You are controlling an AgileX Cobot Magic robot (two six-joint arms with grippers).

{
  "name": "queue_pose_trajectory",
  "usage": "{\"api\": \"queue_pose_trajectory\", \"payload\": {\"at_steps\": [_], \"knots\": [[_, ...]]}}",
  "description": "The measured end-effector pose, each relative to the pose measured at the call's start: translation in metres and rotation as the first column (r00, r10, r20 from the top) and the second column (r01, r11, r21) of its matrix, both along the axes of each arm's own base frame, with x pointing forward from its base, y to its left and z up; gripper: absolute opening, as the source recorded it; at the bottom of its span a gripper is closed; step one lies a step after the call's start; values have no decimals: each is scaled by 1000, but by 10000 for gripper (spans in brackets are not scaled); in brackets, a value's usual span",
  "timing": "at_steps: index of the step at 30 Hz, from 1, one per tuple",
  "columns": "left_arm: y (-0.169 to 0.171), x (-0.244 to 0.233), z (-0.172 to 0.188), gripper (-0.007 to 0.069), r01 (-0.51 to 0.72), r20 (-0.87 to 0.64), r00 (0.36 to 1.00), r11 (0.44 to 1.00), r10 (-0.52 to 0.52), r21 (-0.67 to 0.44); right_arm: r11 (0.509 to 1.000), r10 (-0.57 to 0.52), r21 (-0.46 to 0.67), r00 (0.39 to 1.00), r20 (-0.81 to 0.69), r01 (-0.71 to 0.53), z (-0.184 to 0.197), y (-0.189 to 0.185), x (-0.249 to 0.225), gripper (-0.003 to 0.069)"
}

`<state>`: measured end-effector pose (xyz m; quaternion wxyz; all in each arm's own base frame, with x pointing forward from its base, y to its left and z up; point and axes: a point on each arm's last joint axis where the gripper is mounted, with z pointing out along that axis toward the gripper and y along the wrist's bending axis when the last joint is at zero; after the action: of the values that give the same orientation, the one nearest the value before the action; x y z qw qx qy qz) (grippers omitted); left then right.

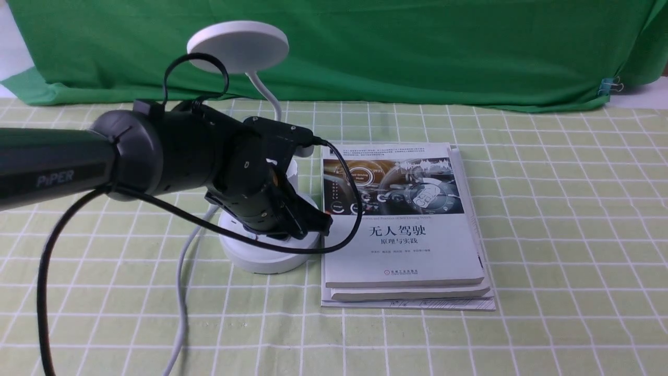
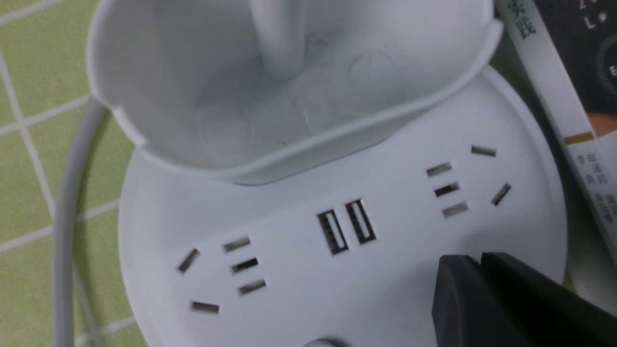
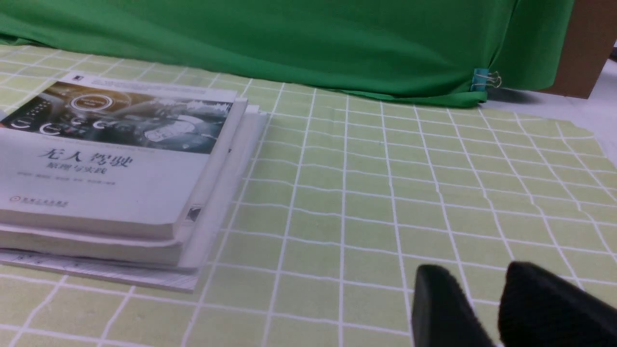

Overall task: Turn on the table lamp on the green coffee tablecloth with your hand.
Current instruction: 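Press the power button on the lamp base to turn the lamp on with the left gripper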

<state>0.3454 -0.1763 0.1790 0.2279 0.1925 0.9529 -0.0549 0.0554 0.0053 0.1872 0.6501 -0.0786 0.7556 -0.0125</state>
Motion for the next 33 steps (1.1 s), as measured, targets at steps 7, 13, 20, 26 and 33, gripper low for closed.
{"api": "queue_pose_trajectory", "payload": {"at_steps": [7,13,20,26,33], "knots": [[-2,4,-4,19,1,5,1000,1000,-1,-3,1000,0,0,1000,0,0,0,0,0,245],[-2,4,-4,19,-9,3,1000,1000,9,-7,1000,0,0,1000,0,0,0,0,0,245],[-1,3,2,19,-24,13,1000,999,25,-21,1000,0,0,1000,0,0,0,0,0,245],[3,1,17,19,-33,36,999,999,34,-36,1000,0,0,1000,0,0,0,0,0,245],[4,-1,16,19,-40,8,999,999,40,-28,1000,0,0,1000,0,0,0,0,0,245]]}}
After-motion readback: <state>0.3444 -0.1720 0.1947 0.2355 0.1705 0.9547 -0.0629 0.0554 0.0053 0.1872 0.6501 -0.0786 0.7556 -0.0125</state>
